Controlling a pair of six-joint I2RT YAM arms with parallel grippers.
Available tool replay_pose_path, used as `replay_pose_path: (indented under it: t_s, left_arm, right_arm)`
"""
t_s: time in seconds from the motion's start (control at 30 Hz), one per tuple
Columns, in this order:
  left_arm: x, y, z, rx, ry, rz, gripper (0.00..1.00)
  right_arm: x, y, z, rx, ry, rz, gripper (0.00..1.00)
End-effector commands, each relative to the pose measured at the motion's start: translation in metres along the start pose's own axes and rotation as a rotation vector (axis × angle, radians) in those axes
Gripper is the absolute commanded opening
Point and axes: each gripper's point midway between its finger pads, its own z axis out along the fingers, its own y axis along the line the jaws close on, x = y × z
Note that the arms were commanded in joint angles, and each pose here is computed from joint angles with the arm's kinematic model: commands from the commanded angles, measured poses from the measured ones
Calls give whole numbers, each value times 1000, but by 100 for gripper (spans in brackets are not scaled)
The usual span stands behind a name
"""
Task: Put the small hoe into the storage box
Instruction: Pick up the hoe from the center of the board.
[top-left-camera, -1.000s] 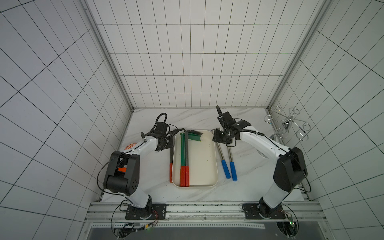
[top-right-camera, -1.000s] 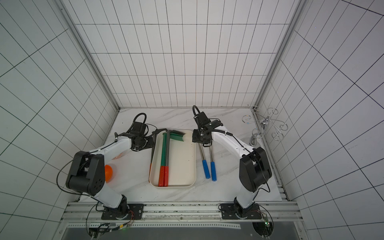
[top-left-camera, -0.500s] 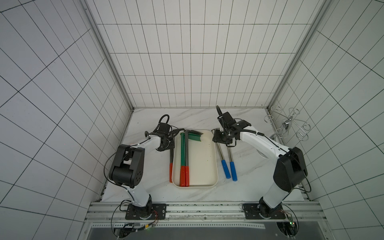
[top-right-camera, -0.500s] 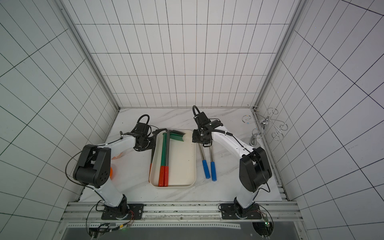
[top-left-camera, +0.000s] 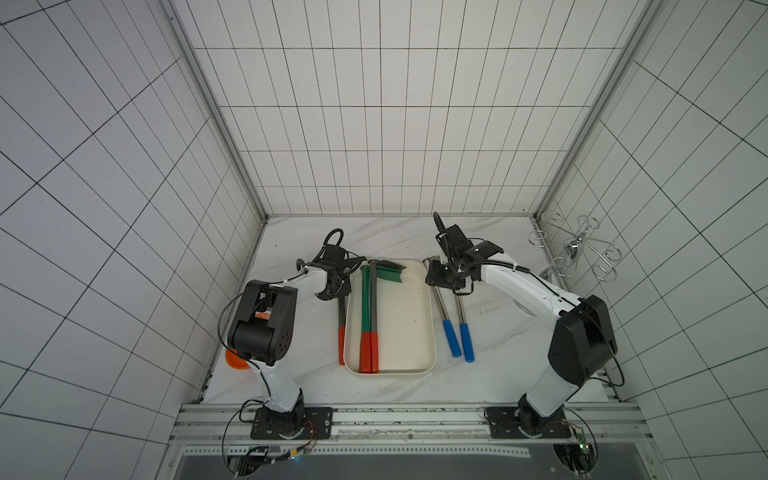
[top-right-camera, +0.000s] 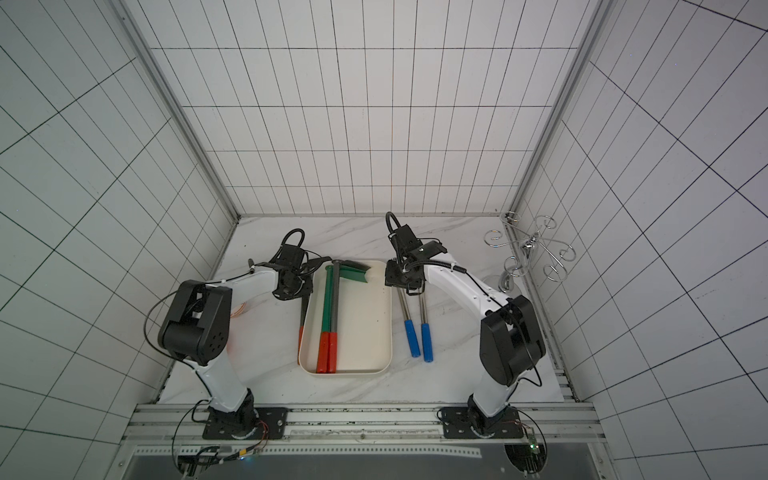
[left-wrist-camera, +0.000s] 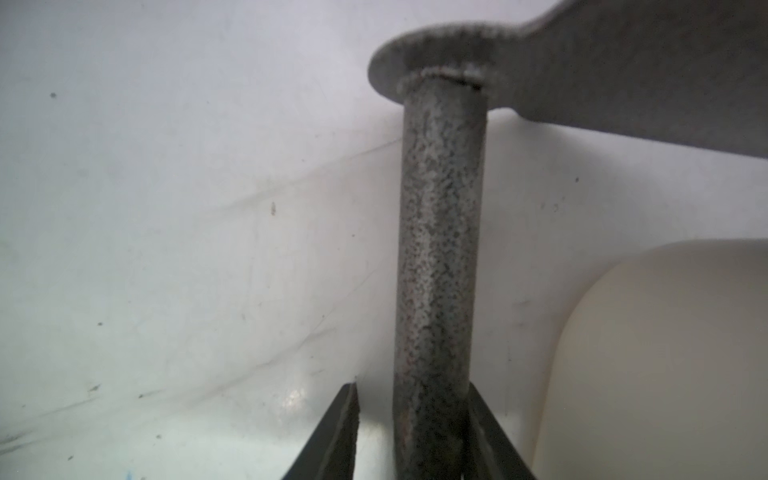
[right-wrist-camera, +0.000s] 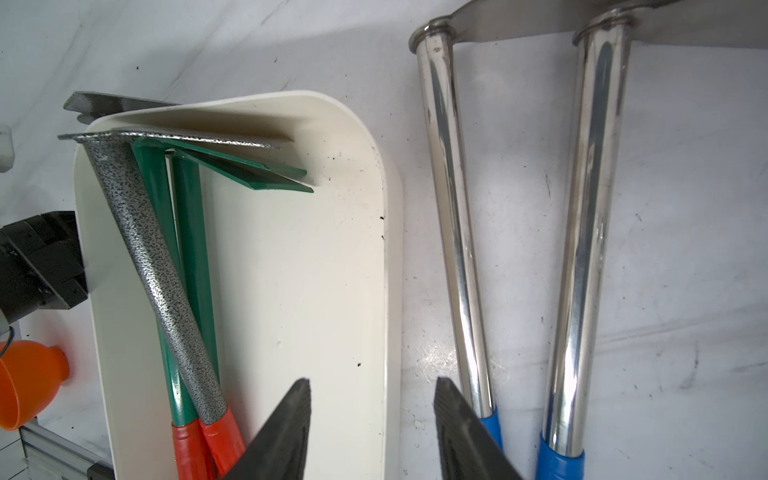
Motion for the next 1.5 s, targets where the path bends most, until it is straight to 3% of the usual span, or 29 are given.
replay_pose_path:
  t_s: [0.0,0.43,0.67,0.83,1.0,1.13,1.47]
  left_arm:
    - [-5,0,4,-20,-13,-7,36]
    - [-27,9,-24,-51,-70,-4,11]
    - [-61,23,-97,-90,-189,-10,0]
    - [-76,19,-152,-75,-247,3,0]
    - [-73,-17,-192,22,-277,68,0]
    - [-56,-61,-205,74,-261,150,0]
    - [-15,-135,-184,104,-200,279,0]
  right_arm:
    - [11,-11,1,19,19,2,50]
    - [10,-10,0,13,17,1,50]
    - [11,-10,-3,9,10,3,50]
    - [12,-11,-4,9,7,5,50]
    - [15,-14,-6,11,4,11,50]
    - [17,-15,-6,13,3,16,50]
    - [20,-19,-9,19,-2,19,50]
